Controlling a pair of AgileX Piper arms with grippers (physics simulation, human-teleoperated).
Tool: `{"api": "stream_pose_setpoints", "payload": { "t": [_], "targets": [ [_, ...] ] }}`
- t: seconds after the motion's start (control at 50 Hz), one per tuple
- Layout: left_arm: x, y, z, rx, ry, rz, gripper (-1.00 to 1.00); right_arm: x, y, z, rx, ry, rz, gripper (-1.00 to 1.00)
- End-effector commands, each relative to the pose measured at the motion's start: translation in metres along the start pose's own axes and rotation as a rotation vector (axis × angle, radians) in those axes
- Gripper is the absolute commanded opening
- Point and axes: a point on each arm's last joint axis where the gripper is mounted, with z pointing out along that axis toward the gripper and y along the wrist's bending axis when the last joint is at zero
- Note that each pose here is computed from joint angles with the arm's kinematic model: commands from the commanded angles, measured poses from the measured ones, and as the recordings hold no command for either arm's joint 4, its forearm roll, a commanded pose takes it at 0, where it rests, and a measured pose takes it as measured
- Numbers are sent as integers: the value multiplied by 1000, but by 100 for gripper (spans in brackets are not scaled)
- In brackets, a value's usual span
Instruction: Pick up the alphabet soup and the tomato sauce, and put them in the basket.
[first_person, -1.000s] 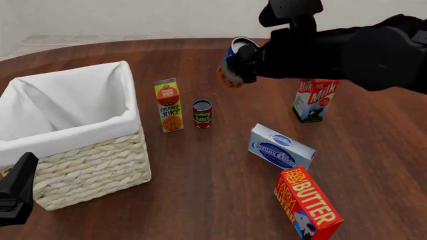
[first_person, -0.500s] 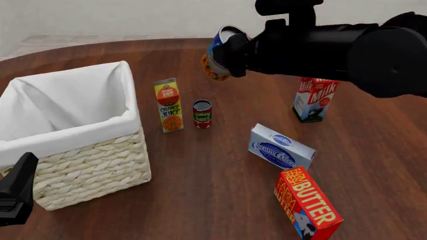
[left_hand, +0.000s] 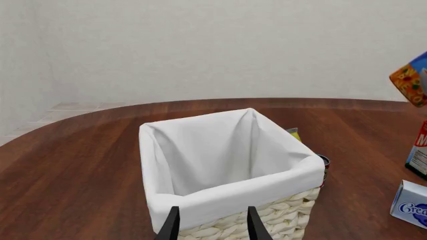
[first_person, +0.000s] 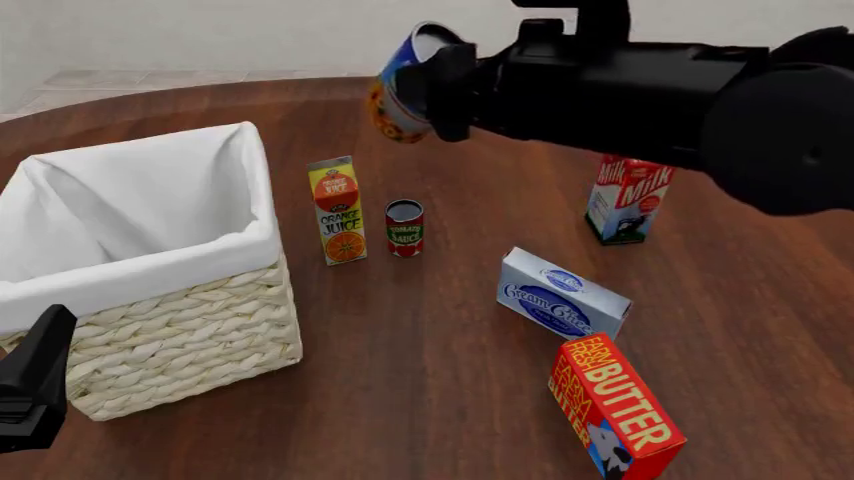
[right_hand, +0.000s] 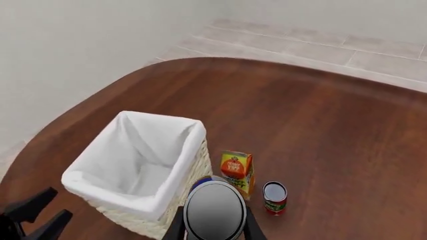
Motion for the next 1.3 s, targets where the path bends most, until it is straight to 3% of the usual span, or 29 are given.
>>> {"api": "stream_pose_setpoints", "payload": {
  "t": [0.02,0.6,1.3],
  "targets": [
    [0,0,0,0,0,0,100,-5,12,-3,-44,-42,25,-100],
    [0,0,0,0,0,0,100,-4,37,-3,-138,-93,38,-100],
    [0,0,0,0,0,0,100,3,56,23,-185,-67,9,-100]
  ]
}}
